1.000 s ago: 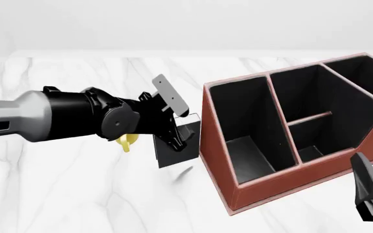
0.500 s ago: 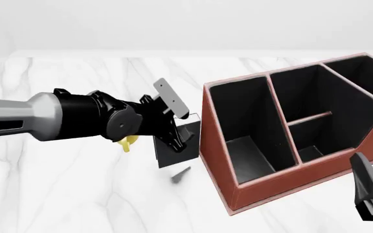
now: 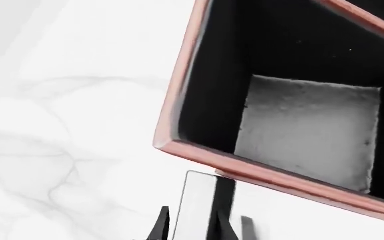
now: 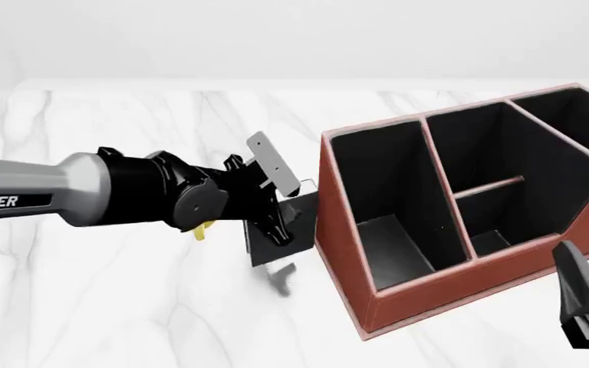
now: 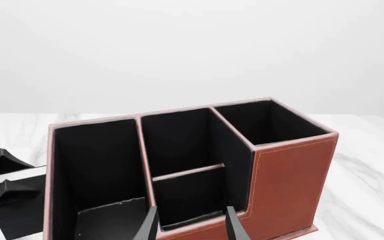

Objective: Pick up the book and place it in the back compartment of the caddy.

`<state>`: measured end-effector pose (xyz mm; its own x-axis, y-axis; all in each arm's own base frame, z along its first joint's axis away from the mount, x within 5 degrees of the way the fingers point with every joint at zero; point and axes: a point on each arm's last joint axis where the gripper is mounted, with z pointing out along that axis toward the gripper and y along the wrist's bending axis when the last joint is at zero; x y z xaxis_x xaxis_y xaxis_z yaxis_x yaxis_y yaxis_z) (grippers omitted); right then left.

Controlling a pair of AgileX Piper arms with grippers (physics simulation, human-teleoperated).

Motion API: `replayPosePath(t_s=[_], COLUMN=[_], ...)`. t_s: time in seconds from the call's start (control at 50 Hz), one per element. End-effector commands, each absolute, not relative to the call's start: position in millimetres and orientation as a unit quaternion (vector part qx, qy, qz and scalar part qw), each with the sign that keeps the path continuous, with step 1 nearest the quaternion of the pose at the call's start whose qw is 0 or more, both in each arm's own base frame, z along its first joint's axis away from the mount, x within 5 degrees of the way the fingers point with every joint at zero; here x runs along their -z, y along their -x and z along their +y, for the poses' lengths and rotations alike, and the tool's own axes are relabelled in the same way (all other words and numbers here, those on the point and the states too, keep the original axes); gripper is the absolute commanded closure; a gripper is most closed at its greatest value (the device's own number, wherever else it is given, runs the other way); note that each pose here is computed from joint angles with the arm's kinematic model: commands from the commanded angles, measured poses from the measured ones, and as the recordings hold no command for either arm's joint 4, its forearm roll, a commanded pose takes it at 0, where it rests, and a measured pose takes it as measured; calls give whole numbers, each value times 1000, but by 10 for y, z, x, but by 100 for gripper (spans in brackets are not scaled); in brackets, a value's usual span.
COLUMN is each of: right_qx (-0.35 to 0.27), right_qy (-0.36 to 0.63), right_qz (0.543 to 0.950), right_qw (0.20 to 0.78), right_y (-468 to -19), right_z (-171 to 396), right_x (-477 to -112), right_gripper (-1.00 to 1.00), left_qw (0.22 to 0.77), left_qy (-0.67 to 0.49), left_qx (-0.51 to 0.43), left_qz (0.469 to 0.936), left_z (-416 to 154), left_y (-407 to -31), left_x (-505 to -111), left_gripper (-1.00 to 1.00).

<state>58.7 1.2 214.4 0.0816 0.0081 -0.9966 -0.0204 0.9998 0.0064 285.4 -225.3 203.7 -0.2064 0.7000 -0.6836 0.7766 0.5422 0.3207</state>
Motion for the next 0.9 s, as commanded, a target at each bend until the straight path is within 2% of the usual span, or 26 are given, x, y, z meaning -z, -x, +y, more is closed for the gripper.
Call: replayPosePath(t_s=[0.02,0.36,0.56,0.9], right_qx=[-10,-10,-11,-11], right_qy=[5,6,5,4], right_qz=[677,677,678,677], right_qw=[736,736,735,736], right_y=[-584,-572,-587,-579], right_z=[12,13,13,12], right_x=[-2144,-2144,-2156,-2148], right_gripper=[-100,-100,-100,-100], left_qw=[404,405,410,460], left_qy=[-454,-450,-448,-438], left_qx=[65,74,77,66], left_qz=[791,793,791,770], left_z=[-2278,-2288,-2286,-2151], left_y=[-2814,-2738,-2707,-2770], left_x=[-1992,-2051,-2226,-3312], left_gripper=[100,100,100,100])
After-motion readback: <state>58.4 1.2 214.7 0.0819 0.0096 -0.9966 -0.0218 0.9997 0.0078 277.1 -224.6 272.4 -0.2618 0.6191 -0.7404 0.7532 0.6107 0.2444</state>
